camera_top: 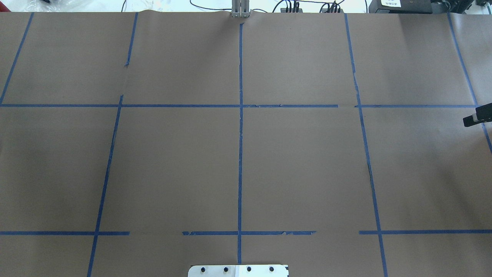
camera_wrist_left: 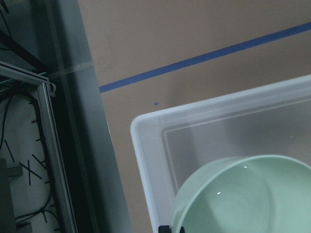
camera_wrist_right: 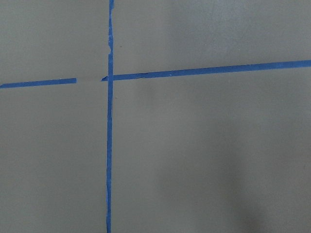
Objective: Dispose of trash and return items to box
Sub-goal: 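Carry the green bowl into the clear bin with left gripper while right hovers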
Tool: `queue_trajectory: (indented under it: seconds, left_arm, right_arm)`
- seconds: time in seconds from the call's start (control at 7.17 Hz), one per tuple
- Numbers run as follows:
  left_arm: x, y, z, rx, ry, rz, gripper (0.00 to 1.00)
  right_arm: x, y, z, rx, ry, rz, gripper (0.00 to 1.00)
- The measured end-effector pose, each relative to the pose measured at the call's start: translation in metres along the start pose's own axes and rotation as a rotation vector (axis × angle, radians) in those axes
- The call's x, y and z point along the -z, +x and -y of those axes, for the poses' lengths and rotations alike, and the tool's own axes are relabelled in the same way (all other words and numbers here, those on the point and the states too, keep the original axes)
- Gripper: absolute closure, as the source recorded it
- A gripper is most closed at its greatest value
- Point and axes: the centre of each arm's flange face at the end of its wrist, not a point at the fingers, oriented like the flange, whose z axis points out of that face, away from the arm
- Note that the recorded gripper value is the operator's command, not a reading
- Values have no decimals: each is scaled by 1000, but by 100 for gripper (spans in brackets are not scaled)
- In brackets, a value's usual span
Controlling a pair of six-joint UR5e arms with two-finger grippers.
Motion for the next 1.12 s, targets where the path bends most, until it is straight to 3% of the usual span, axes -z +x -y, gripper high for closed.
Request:
queue_trajectory:
  seconds: [0.14, 0.42, 0.7, 0.98, 1.12]
  left_arm:
    - [-4, 0, -2, 26, 5, -18, 100]
    - [-12, 9, -9, 58, 27, -110, 78]
    - [-22, 14, -22, 70, 23, -146, 52]
    - [-21, 18, -20, 69, 27, -148, 52]
    - [-1, 25, 0, 86, 59, -135, 50]
  right_arm:
    - [0, 0, 0, 1, 0, 1, 0]
    - [1, -1, 0, 2, 0, 3, 0]
    - [0, 0, -1, 1, -1, 2, 0]
    - [0, 0, -1, 0, -2, 2, 0]
    - [1, -1, -1, 2, 0, 2, 0]
